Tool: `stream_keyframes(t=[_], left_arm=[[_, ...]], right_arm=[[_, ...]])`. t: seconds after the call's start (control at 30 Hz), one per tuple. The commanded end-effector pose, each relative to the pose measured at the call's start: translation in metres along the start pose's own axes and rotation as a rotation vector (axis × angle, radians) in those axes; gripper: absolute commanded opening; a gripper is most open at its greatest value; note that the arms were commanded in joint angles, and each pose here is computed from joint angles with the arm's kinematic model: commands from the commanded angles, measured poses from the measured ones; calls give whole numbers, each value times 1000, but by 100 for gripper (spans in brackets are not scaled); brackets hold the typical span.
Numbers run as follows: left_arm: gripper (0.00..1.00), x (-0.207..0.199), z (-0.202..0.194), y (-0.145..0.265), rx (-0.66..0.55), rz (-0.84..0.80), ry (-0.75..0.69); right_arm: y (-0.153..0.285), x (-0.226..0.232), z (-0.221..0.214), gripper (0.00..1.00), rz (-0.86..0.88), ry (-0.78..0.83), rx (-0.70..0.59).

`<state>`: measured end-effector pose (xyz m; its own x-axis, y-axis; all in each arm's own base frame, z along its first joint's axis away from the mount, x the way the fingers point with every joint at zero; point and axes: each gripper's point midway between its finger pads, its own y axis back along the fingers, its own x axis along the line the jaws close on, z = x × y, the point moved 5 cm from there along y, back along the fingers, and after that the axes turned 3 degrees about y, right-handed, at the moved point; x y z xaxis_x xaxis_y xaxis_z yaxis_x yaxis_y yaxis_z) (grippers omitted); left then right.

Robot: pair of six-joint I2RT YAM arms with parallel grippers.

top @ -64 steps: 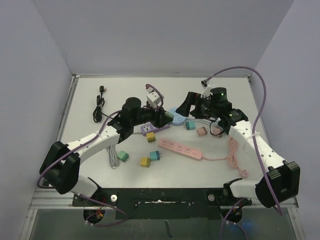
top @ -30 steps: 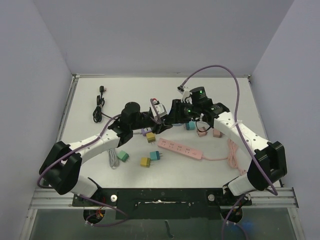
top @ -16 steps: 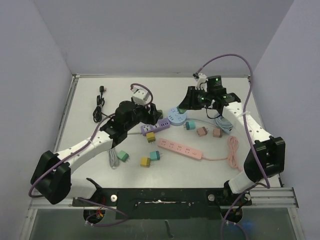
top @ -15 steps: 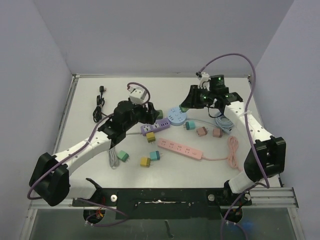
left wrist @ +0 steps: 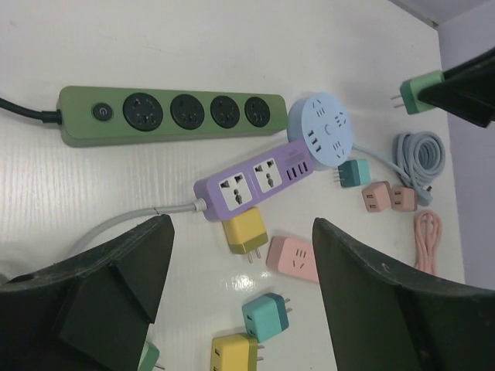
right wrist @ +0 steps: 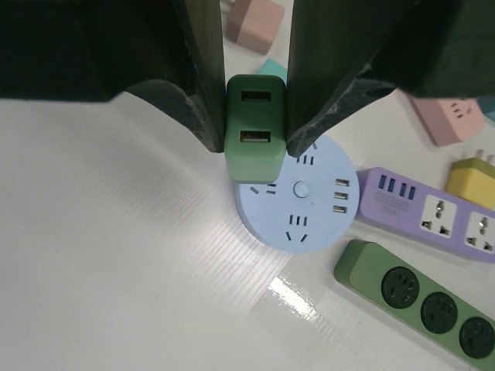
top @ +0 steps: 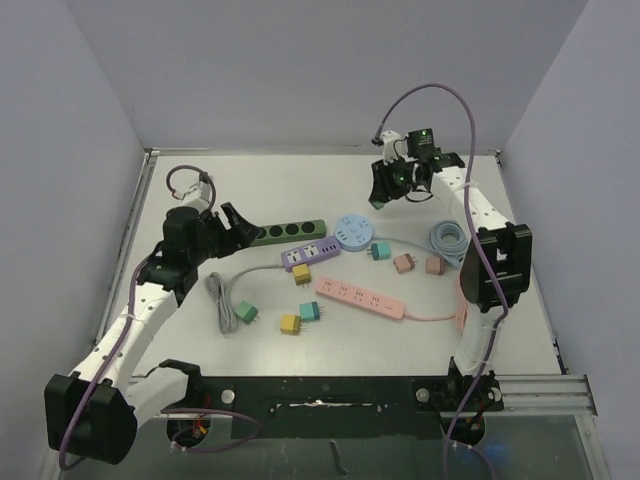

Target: Insert the plug

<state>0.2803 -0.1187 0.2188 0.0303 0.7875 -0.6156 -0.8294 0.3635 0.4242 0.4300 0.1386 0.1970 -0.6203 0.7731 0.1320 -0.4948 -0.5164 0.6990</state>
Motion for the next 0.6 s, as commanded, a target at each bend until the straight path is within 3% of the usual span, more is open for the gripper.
stream_keyframes(t=[0.0, 0.17, 0.37, 0.57], left_arm=[[72, -6, -6, 12, 129, -122, 33], [72, -1, -13, 8, 178, -118, 28], [71, 0, -15, -3, 203, -122, 50], [71, 5, -14, -10, 201, -101, 42]], right_arm=[[-1, 0, 11, 0, 169, 300, -9], [-11, -2, 15, 0, 223, 401, 8], [-48, -13, 16, 0, -67, 168, 106], [-66, 13, 22, 0, -5, 143, 21]])
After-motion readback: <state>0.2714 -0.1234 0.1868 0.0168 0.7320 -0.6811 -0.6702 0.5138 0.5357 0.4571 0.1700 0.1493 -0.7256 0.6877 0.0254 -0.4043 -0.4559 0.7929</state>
